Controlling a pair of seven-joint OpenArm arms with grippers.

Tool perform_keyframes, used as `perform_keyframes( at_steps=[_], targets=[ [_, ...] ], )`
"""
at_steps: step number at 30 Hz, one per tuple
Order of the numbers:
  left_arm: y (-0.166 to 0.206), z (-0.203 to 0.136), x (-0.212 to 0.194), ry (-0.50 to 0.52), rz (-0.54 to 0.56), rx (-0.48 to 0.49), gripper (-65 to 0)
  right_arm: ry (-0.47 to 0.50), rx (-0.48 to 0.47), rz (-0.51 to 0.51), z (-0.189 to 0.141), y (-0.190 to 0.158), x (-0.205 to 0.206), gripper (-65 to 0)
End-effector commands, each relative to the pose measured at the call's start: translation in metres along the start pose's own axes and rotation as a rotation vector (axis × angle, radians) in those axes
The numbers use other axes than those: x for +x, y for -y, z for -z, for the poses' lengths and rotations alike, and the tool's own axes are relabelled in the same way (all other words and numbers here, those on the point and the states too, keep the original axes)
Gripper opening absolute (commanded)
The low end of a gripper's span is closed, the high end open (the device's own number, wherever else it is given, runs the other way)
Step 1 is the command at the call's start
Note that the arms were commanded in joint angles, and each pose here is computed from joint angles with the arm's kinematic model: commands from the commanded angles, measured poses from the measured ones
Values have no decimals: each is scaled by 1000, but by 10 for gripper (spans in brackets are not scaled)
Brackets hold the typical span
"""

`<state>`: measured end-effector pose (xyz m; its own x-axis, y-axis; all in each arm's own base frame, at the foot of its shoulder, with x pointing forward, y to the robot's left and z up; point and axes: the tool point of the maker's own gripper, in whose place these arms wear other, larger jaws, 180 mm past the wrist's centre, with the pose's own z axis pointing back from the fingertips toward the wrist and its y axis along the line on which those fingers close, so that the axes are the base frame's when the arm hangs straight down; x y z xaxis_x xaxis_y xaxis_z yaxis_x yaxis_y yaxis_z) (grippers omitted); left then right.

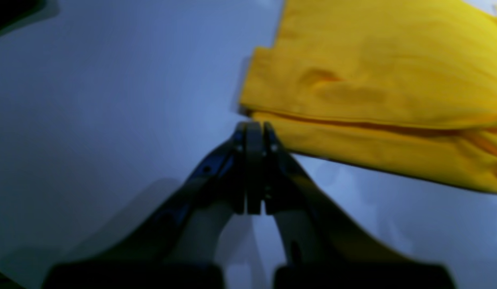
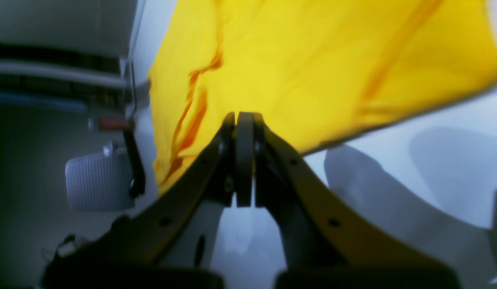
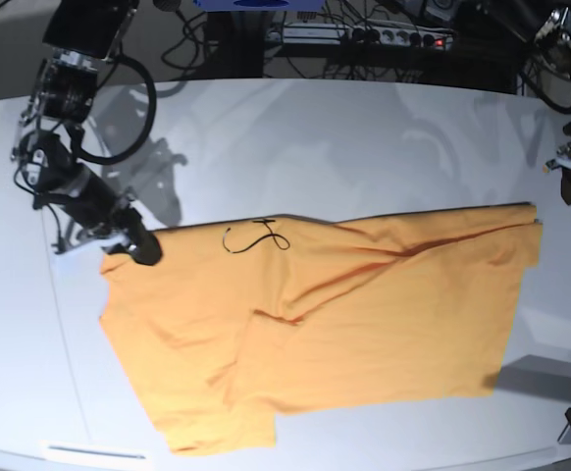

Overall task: Fold the T-shirt properly
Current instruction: 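Move the left gripper to the opposite shirt corner and grasp it, then pull the held shirt edge toward the robot with both grippers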

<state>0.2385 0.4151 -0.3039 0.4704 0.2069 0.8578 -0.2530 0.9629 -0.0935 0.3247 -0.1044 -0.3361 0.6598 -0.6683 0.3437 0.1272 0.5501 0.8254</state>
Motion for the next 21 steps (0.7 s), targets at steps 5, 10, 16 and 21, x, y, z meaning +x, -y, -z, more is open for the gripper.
perform_keyframes(
  at_steps=[5,10,16,21],
  targets=[
    [-3,10,29,61,27,21,-650,6,108,-115,12,-26,11,-647],
    [22,37,28,7,95,-33,-650,-11,112,-134,19,-21,14,-647],
    [67,64,26,10,249,-114,-650,-51,125,-220,30,-23,24,-647],
    [73,90,1,-65,165,-155,-650,-27,93,-173,40,-4,36,-647]
  ],
)
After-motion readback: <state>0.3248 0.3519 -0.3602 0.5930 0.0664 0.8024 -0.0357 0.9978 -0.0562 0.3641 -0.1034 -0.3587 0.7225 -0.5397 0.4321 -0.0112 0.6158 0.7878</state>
